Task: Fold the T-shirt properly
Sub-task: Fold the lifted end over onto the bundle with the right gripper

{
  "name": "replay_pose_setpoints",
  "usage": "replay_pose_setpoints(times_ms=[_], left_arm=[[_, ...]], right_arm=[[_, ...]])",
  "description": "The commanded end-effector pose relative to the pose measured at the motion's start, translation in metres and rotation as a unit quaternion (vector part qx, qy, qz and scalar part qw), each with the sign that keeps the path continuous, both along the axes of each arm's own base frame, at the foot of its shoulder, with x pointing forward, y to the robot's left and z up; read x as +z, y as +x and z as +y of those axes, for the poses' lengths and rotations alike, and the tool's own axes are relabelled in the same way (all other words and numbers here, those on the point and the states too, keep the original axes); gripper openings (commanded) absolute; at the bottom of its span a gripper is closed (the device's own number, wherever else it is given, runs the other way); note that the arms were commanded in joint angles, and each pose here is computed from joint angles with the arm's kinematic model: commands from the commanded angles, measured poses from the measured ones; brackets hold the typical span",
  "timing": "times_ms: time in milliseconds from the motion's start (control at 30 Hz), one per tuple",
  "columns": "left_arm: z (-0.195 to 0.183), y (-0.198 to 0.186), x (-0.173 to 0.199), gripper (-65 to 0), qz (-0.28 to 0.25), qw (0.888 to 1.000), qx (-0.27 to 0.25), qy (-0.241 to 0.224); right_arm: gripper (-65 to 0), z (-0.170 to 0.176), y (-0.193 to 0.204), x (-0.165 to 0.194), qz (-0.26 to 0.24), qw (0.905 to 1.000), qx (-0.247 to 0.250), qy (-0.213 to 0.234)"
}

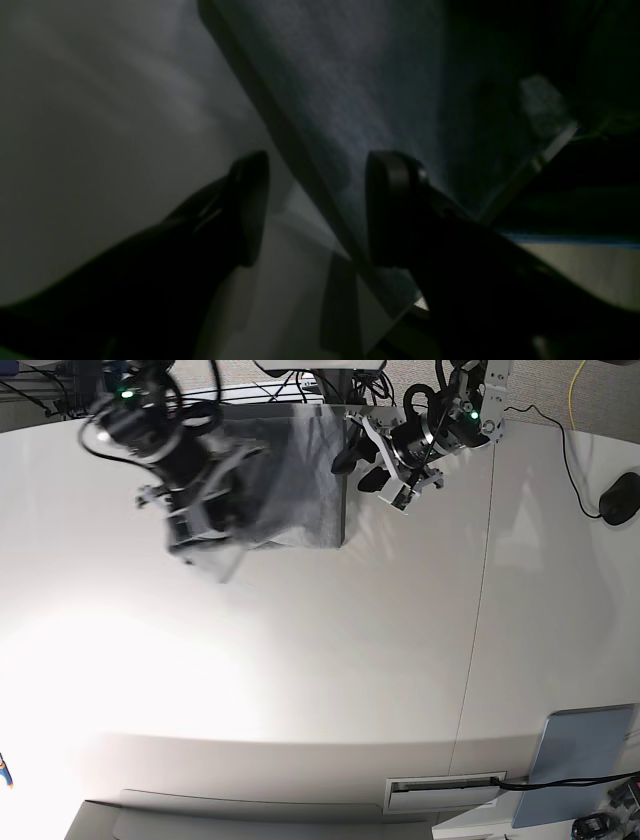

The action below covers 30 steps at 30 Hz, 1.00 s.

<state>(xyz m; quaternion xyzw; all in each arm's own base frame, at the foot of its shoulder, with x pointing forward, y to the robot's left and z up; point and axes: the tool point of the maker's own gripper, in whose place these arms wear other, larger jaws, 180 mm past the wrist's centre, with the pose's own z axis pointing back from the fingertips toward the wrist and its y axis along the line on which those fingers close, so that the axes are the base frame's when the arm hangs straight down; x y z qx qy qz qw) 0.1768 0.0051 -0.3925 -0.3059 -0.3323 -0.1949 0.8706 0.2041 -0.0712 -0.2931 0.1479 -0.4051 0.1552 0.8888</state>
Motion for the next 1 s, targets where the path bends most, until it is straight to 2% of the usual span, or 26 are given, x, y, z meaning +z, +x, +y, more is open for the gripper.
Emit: replay_pose_setpoints(times_ms=[0, 267, 433, 500, 600, 733, 800, 967], left_arm=[[-0.003, 0.005, 0.011, -34.5, -0.017, 1.0, 0.003, -0.017], [-0.003, 0.005, 0.011, -34.5, -0.017, 1.0, 0.002, -0.017], [-0.003, 0.005, 0.011, -34.5, -0.017, 1.0, 0.002, -0.016], [-0.003, 0.006, 0.011, -34.5, -0.017, 1.0, 0.003, -0.017], [-0.003, 0.006, 0.011, -34.5, -0.017, 1.0, 0.002, -0.016], [-0.002, 0.006, 0.01, -34.5, -0.018, 1.0, 0.002, -0.014], [0.0, 0.006, 0.009, -34.5, -0.019, 1.0, 0.001, -0.005], [0.012, 0.01, 0.009, -34.5, -0.025, 1.0, 0.011, 0.005]], right_arm=[[-65.0, 0.01, 0.003, 0.01, -0.021, 0.9997, 0.004, 0.014], [-65.0, 0.051, -0.003, 0.009, -0.022, 0.9983, 0.044, 0.031], [-64.9, 0.054, -0.004, 0.002, -0.015, 0.9983, 0.048, 0.028], [-57.2, 0.059, -0.006, 0.004, -0.012, 0.9974, 0.053, 0.048], [-49.0, 0.079, -0.016, 0.013, -0.001, 0.9903, 0.089, 0.106], [-48.9, 0.102, -0.033, 0.029, 0.001, 0.9735, 0.154, 0.169], [-48.9, 0.105, -0.035, 0.032, -0.002, 0.9709, 0.164, 0.175], [-48.9, 0.103, -0.033, 0.03, -0.005, 0.9727, 0.162, 0.166]])
